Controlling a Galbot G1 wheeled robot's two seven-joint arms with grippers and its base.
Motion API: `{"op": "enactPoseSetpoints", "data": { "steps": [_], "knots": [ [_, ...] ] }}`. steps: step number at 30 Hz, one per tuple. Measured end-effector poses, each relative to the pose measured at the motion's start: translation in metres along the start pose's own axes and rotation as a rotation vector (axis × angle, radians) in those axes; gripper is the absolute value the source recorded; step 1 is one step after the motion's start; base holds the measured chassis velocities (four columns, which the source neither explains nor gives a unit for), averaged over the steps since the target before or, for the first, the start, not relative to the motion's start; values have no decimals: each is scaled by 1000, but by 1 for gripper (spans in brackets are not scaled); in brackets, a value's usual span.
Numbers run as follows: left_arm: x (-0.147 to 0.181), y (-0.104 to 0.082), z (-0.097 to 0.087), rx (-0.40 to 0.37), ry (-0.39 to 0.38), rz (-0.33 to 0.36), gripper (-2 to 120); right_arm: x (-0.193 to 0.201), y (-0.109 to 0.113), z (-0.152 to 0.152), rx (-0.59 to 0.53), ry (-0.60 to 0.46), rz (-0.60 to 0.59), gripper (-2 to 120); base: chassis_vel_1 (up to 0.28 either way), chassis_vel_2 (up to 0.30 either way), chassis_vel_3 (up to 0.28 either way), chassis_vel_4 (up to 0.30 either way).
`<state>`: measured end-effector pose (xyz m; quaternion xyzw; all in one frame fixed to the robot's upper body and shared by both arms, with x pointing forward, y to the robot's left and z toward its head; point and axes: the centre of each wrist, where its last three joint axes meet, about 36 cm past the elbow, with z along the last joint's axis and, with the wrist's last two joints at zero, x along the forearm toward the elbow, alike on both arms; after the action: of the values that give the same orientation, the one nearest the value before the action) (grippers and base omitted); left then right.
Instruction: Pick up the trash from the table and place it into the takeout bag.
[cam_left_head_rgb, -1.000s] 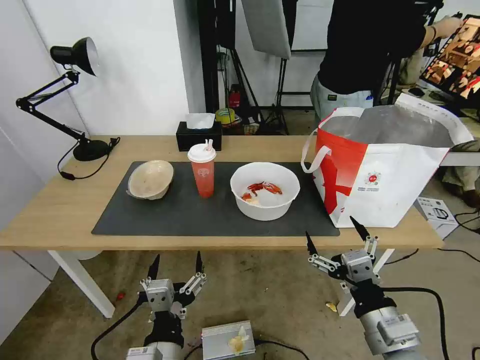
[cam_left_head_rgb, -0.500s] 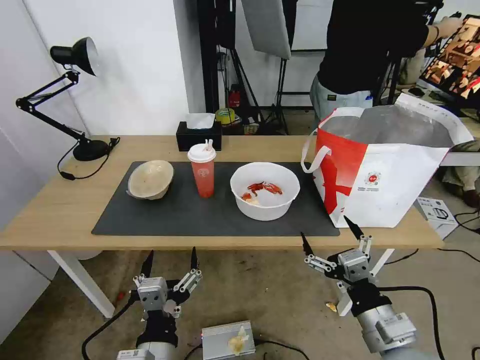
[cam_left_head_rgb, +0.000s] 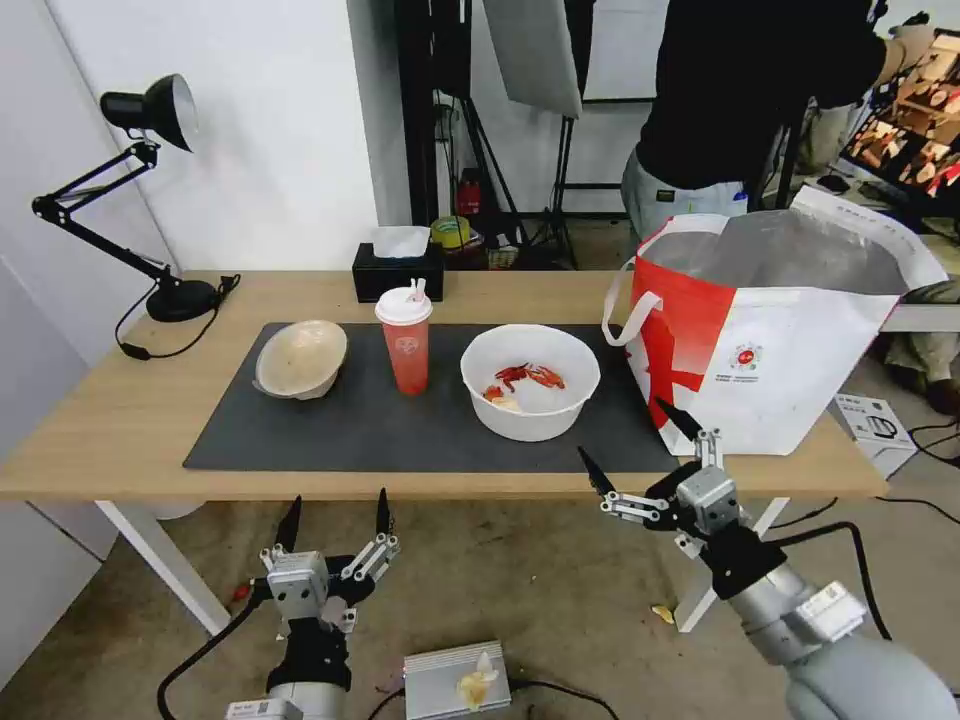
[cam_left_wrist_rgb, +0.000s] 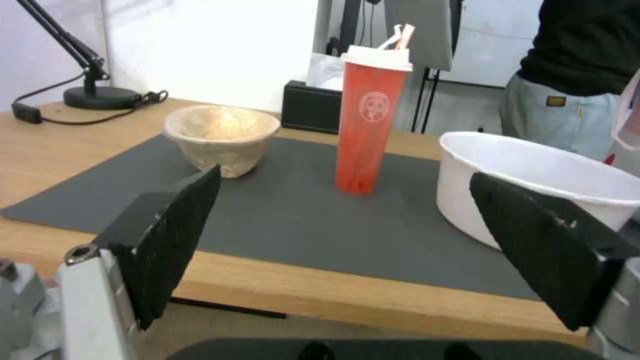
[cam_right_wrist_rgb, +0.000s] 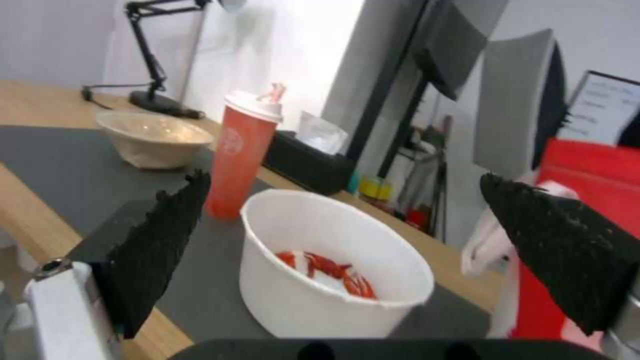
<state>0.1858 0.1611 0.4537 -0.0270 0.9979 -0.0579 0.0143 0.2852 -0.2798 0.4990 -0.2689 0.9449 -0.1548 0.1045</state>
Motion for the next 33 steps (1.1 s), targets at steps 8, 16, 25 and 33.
{"op": "enactPoseSetpoints", "data": {
  "steps": [8,16,25,33],
  "knots": [
    [-1,2,0,3,-2,-4,100,-21,-30,-4,19,-37,-95,100,0,0,0,0],
    [-4,4,3,3,-5,-11,100,-47,-64,-7,55,-47,-195,100,0,0,0,0],
    [-4,2,4,14,-4,-4,100,-66,-72,-4,48,-19,-282,100,0,0,0,0],
    [-4,2,5,13,-2,-2,100,-90,-92,-3,67,-4,-402,100,0,0,0,0]
  ]
}}
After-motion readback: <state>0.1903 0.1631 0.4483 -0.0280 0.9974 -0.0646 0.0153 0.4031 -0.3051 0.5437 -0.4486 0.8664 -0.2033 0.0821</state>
